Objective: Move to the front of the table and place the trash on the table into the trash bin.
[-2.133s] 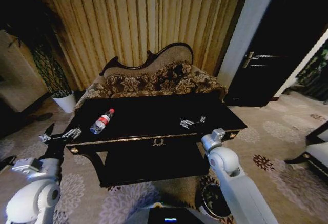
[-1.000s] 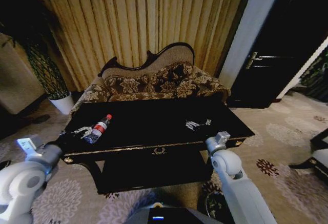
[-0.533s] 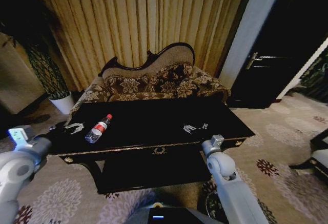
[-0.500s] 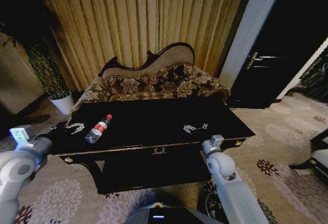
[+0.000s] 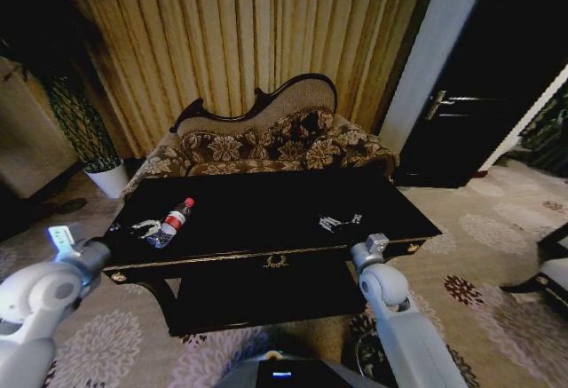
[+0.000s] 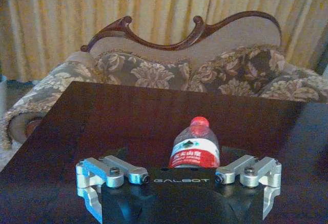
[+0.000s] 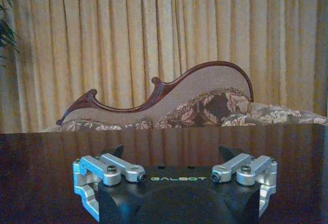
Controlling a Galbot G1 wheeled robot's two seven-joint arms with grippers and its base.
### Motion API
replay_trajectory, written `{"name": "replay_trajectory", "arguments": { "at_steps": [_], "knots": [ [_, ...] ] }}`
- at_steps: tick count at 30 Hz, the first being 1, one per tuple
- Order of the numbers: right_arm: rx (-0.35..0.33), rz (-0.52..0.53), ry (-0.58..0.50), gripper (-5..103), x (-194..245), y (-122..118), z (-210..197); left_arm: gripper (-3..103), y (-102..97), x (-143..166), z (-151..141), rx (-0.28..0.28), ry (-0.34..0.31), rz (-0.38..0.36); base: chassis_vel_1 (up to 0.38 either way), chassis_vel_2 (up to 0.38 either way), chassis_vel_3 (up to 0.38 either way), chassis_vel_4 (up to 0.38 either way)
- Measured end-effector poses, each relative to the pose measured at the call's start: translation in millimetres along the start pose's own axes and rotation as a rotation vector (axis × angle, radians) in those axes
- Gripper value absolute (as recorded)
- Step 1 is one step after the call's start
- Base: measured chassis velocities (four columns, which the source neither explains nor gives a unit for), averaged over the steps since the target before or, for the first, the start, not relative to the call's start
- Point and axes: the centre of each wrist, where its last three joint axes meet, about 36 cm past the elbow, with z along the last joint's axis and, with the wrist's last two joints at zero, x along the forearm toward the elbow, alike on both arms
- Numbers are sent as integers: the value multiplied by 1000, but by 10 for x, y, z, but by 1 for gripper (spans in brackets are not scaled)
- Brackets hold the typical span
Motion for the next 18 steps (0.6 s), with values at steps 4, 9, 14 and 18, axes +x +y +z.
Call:
{"name": "replay_trajectory", "arguments": {
  "at_steps": [4,9,14,18],
  "knots": [
    [2,0,-6,100,5,12,5,100,-28,-24,36,-20,8,-35,0,0,0,0],
    [4,0,-12,100,19,19,16,100,-65,-44,94,-48,15,-68,0,0,0,0],
    [5,-1,-17,100,21,19,12,100,-105,-60,137,-60,18,-65,0,0,0,0],
    [9,1,-21,100,26,5,6,100,-146,-64,166,-64,19,-49,0,0,0,0]
  ]
}}
